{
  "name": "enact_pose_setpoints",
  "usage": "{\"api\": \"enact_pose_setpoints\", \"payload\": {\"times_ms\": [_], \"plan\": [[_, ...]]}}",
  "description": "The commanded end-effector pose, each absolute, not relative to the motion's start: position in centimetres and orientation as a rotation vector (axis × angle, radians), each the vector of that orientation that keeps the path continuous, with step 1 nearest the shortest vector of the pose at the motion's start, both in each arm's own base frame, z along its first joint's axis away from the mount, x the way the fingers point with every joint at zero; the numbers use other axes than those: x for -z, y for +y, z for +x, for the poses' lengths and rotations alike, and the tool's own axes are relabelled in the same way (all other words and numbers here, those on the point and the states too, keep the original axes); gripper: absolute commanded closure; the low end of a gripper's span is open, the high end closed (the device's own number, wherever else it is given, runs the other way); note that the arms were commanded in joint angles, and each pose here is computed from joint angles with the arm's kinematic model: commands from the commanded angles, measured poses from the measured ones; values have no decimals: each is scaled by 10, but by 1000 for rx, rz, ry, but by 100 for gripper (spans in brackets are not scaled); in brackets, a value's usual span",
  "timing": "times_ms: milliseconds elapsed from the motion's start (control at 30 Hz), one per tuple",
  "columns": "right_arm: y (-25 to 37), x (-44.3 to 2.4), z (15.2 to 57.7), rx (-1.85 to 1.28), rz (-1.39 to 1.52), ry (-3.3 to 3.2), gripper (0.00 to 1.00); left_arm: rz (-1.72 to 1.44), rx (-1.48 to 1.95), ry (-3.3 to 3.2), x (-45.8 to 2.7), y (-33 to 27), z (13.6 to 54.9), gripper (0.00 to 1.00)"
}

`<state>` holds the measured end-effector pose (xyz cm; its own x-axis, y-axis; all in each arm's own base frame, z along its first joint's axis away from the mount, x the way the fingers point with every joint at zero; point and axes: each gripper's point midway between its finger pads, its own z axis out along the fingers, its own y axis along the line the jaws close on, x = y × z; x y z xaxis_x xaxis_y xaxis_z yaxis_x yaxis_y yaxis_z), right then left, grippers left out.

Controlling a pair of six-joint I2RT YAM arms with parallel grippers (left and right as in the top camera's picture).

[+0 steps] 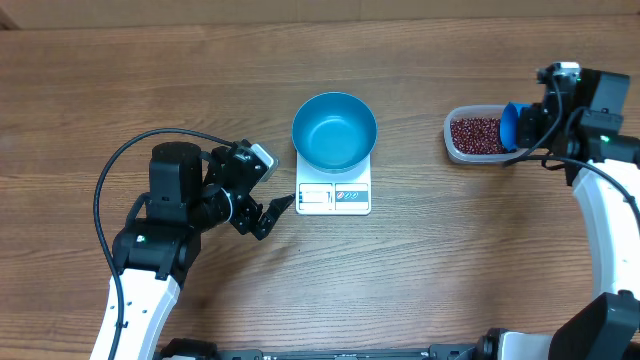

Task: Scoop item into bowl and weigh 150g on scale
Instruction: 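Raise the right gripper with the blue scoop above the bean tub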

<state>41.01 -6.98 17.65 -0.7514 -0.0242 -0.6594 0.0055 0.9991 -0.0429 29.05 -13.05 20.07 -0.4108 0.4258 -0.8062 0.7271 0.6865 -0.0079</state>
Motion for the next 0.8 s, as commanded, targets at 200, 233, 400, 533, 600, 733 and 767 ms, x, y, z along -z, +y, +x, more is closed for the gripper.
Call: {"api": "enact_pose_setpoints", "payload": {"times_ms": [200,233,400,533,600,733,767], "plan": [[-31,-197,426,219,-186,2360,96,892,437,2056,-200,-127,291,0],[-30,-197,426,256,-189,2362,96,892,437,2056,-200,-127,291,0],[-27,-197,419,440,-200,2378,96,892,437,2056,-200,-127,291,0],[-20,-200,418,511,-219,2368,96,892,437,2056,-200,-127,291,0],[-18,-202,418,530,-220,2357,96,892,437,2056,-200,-127,291,0],[-16,-201,418,519,-189,2358,96,892,437,2056,-200,-127,291,0],[-16,-199,418,517,-183,2361,96,892,437,2056,-200,-127,291,1]]}}
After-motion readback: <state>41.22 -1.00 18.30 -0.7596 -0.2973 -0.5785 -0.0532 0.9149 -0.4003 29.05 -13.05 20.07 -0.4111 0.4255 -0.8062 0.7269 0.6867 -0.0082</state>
